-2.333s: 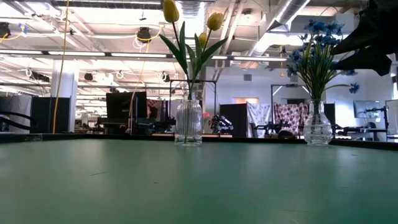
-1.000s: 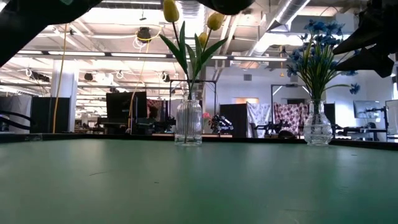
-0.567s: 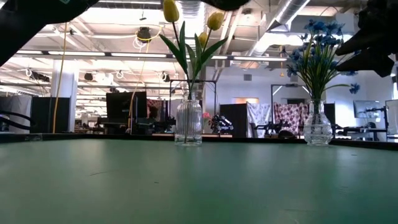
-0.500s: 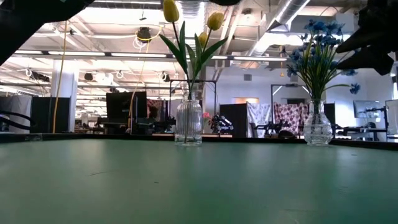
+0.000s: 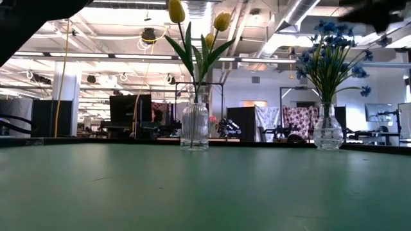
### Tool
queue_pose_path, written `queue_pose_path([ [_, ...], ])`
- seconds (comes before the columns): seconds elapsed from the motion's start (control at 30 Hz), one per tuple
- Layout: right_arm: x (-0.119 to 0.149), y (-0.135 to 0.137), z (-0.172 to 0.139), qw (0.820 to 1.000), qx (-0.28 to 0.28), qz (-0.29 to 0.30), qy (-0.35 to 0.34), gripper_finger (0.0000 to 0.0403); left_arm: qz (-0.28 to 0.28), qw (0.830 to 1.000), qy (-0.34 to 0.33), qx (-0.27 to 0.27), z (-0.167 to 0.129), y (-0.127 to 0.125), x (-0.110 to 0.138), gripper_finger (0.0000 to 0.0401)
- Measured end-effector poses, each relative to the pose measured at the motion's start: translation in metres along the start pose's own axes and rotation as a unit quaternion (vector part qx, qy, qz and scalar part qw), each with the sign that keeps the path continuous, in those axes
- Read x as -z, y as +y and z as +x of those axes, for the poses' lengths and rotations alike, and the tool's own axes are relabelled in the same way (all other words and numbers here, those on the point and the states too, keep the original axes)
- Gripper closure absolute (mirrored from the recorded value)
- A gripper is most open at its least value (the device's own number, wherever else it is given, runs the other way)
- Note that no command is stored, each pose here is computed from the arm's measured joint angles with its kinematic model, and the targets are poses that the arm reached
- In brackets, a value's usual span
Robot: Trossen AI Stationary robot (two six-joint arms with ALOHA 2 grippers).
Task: Sort flowers into vase by color
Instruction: Put the red flowers into the yellow vase
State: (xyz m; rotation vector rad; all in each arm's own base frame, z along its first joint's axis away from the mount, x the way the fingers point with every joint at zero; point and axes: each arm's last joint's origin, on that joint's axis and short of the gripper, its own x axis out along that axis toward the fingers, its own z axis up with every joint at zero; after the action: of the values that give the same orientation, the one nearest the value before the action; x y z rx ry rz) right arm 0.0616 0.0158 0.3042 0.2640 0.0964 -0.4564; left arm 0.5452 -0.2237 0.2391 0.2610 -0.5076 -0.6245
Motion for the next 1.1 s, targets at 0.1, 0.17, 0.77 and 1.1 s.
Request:
queue_pose_path([
  [0.1,-0.023,0.003,-0.005,0.999,-0.027,-0.014,-0.030,0.0138,-0.004,1.000,0.001,0.001,0.001,0.004,-0.007,0.0401],
  [0.17,-0.037,0.004,-0.009,0.997,-0.062,-0.020,-0.046,0.0138,-0.009,1.000,0.006,0.004,0.002,0.006,-0.012,0.0401],
  [0.77,-0.078,0.080,-0.001,0.929,-0.356,-0.078,-0.063,0.0138,-0.052,0.992,0.113,-0.016,0.005,0.039,-0.125,0.0401],
  [1.1,-0.095,0.123,-0.008,0.896,-0.427,-0.117,-0.036,0.0138,-0.030,0.979,0.163,-0.118,-0.010,0.060,-0.196,0.0401],
])
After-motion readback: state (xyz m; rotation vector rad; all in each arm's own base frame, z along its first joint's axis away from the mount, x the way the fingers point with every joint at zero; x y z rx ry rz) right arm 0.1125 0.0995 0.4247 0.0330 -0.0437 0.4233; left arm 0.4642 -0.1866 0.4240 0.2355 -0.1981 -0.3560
